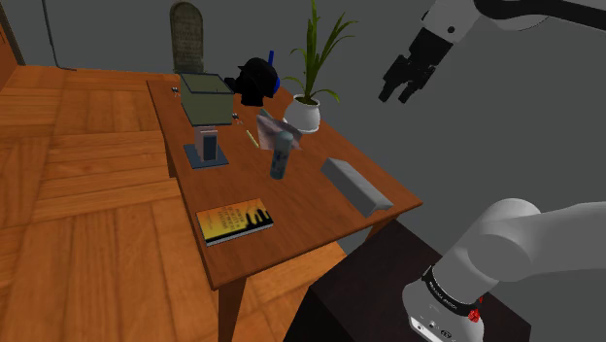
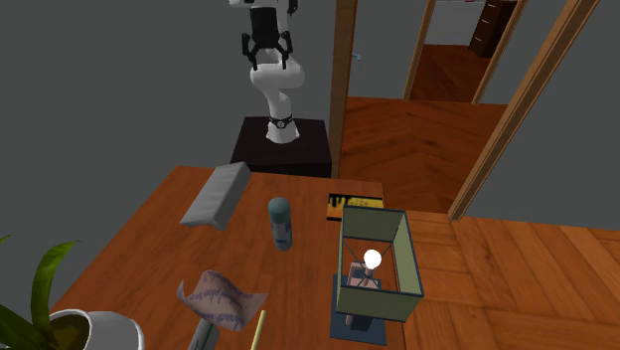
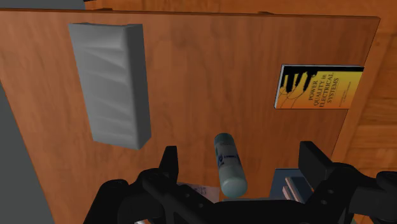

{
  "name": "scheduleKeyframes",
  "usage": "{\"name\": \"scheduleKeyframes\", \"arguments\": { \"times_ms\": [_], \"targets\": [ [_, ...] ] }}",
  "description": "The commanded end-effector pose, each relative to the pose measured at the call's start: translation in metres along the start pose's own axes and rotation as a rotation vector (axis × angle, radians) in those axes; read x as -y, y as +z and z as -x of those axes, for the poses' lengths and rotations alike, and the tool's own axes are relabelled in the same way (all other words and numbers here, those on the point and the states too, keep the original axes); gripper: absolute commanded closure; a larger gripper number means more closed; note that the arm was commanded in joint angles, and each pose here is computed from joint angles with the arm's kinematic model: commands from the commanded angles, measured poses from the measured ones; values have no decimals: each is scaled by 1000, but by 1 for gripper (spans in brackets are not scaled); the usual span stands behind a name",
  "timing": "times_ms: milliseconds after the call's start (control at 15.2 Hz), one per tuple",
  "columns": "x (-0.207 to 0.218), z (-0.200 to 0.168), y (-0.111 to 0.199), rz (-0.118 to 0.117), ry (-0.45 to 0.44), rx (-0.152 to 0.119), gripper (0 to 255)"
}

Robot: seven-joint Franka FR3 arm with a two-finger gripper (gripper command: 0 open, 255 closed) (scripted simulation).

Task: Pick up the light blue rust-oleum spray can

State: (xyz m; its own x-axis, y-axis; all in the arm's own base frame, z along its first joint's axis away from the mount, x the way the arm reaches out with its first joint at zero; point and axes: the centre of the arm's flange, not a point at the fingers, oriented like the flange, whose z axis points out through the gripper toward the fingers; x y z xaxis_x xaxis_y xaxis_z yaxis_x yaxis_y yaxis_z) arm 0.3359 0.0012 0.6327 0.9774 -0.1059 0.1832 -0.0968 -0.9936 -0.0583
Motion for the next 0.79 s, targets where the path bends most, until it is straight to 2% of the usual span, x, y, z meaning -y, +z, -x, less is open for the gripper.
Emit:
{"name": "scheduleKeyframes", "arguments": {
  "times_ms": [0, 726],
  "targets": [
    [0, 0, 0, 0, 0, 0, 0],
    [18, -109, 105, 20, -3, 63, 0]
  ]
}}
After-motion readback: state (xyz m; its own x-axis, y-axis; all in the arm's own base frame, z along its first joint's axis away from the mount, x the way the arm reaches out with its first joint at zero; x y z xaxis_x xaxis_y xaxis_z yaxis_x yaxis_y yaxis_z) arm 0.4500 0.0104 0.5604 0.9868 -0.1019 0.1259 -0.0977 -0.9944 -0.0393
